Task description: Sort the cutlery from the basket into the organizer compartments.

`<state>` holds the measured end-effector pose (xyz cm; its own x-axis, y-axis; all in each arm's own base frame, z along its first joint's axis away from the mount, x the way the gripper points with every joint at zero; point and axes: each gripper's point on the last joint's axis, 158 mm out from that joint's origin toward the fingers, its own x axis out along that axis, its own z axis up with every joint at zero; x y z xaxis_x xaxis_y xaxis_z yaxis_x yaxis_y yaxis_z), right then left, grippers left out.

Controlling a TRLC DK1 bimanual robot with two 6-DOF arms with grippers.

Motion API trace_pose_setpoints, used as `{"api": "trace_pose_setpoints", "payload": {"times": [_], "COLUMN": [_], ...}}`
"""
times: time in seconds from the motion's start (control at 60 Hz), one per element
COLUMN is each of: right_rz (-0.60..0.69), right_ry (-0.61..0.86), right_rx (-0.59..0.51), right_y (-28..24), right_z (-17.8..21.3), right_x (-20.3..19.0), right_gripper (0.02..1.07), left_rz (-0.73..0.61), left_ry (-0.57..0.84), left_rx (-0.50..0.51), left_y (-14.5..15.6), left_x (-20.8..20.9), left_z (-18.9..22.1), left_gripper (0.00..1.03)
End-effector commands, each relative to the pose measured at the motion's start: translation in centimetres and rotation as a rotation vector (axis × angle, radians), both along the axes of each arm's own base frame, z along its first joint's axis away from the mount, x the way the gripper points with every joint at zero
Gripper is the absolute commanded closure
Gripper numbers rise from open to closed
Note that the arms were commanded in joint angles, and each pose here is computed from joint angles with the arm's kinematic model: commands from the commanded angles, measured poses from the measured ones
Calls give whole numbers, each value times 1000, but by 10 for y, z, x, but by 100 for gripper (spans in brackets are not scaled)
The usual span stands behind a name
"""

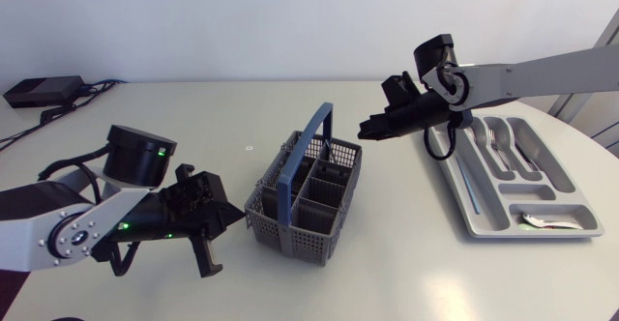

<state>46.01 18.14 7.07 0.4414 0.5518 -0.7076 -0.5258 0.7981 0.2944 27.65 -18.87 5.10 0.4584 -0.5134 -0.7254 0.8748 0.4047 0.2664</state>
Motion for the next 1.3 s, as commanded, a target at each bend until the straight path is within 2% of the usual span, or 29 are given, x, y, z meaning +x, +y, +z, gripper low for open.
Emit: {"api": "trace_pose_setpoints", "payload": {"times": [0.0,0.317,0.433,0.55,0.583,0.633,0.75,0.817,1.05,1.15,1.283], "right_rz": [0,49,23,-52,-62,-71,-37,-15,-1,9,-1], "right_ry": [65,84,71,-15,-40,-90,-197,-223,-253,-231,-211], "right_rx": [19,-4,-44,-112,-121,-137,-206,-241,-334,-367,-408], "right_y": [6,11,2,-15,-18,-19,-1,12,36,40,38], "right_z": [-13,-10,-10,4,12,29,55,58,42,27,10], "right_x": [-3,-50,-58,-49,-49,-51,-67,-76,-79,-77,-73], "right_gripper": [101,101,101,101,98,87,83,75,72,66,66], "left_rz": [-17,-6,-5,-4,-2,5,28,32,36,36,36], "left_ry": [33,6,1,2,-2,-7,-19,-18,-33,-39,-36], "left_rx": [12,-5,-9,-9,-11,-13,-27,-32,-44,-46,-45], "left_y": [-5,-14,-15,-14,-13,-9,0,2,7,8,9], "left_x": [-1,22,24,22,21,19,12,7,-4,-5,-8], "left_z": [-19,-16,-14,-14,-11,-7,3,6,15,17,15], "left_gripper": [100,100,100,100,100,100,100,100,100,100,100]}}
